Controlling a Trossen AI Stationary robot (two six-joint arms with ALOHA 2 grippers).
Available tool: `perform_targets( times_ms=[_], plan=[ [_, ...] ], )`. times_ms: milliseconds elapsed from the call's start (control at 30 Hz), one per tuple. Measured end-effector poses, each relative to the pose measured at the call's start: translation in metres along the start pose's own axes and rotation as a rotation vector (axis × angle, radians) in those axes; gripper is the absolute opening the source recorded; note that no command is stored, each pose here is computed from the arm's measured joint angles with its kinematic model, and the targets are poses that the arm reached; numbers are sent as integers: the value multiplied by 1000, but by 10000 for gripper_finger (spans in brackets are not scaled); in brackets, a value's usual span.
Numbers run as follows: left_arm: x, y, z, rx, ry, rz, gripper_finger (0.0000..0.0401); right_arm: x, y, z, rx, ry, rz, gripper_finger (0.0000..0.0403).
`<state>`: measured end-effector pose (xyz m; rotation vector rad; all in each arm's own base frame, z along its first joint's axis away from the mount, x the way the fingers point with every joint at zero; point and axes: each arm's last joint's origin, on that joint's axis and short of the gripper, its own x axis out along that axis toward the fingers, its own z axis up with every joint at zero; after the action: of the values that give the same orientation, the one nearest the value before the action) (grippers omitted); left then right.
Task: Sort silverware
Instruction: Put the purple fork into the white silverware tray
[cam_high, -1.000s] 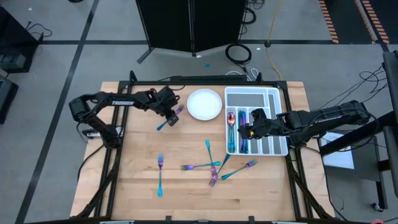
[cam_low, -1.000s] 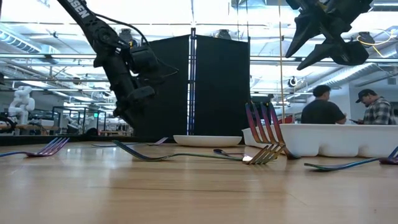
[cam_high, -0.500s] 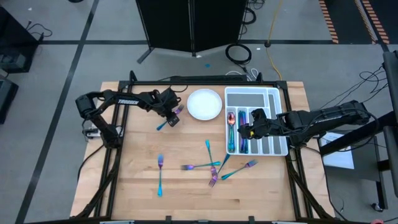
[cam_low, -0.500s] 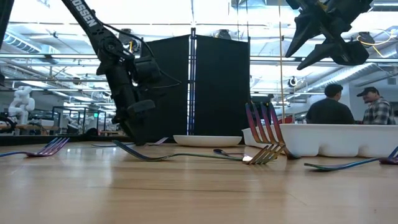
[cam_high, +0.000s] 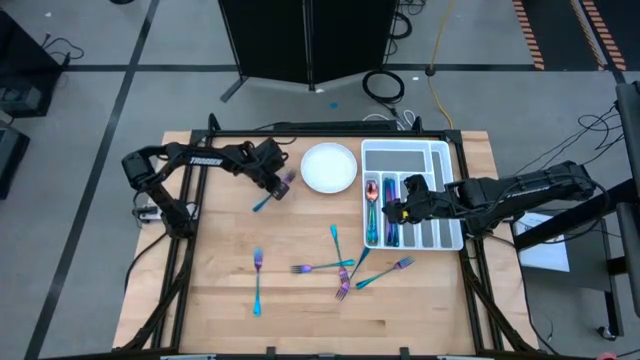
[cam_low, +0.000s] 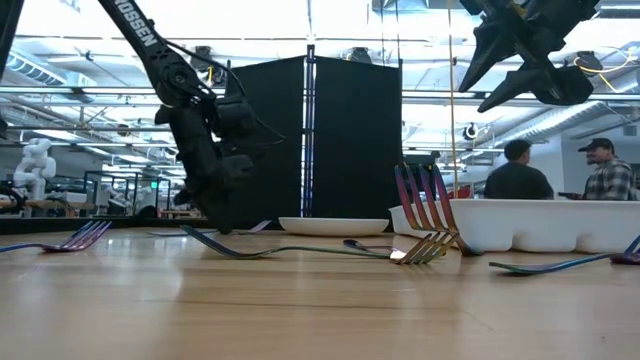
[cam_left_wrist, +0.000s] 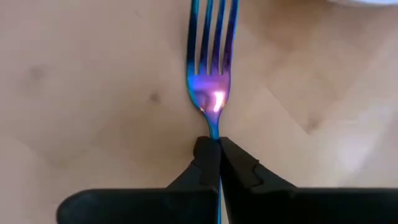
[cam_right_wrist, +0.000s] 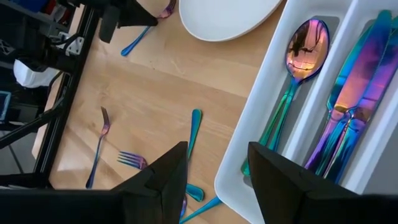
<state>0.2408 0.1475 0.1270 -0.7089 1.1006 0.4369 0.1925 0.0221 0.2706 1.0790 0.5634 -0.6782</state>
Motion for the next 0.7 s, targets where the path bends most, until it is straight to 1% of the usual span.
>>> perform_targets(
  times_ms=[67, 167, 233, 367, 500, 600, 700],
  plan=[
    [-5, 0, -2, -40, 15, -47, 2, 0, 0, -1, -13, 4, 3, 160],
    [-17, -3, -9, -99, 54, -85, 1, -1, 1, -4, -40, 14, 8, 160],
    [-29, -8, -7, -112, 17, -118, 1, -2, 1, -6, -52, 19, 12, 160],
    [-53, -20, -9, -179, -47, -171, 1, -3, 2, -9, -80, 27, 19, 160],
    [-71, -46, -4, -251, -179, -291, 1, -4, 3, -10, -91, -9, 28, 160],
    [-75, -75, 2, -290, -270, -443, 0, -8, 3, -9, -95, -54, 37, 160],
    [-71, -106, 7, -347, -347, -586, 0, -14, 2, -7, -92, -79, 55, 160]
  ],
)
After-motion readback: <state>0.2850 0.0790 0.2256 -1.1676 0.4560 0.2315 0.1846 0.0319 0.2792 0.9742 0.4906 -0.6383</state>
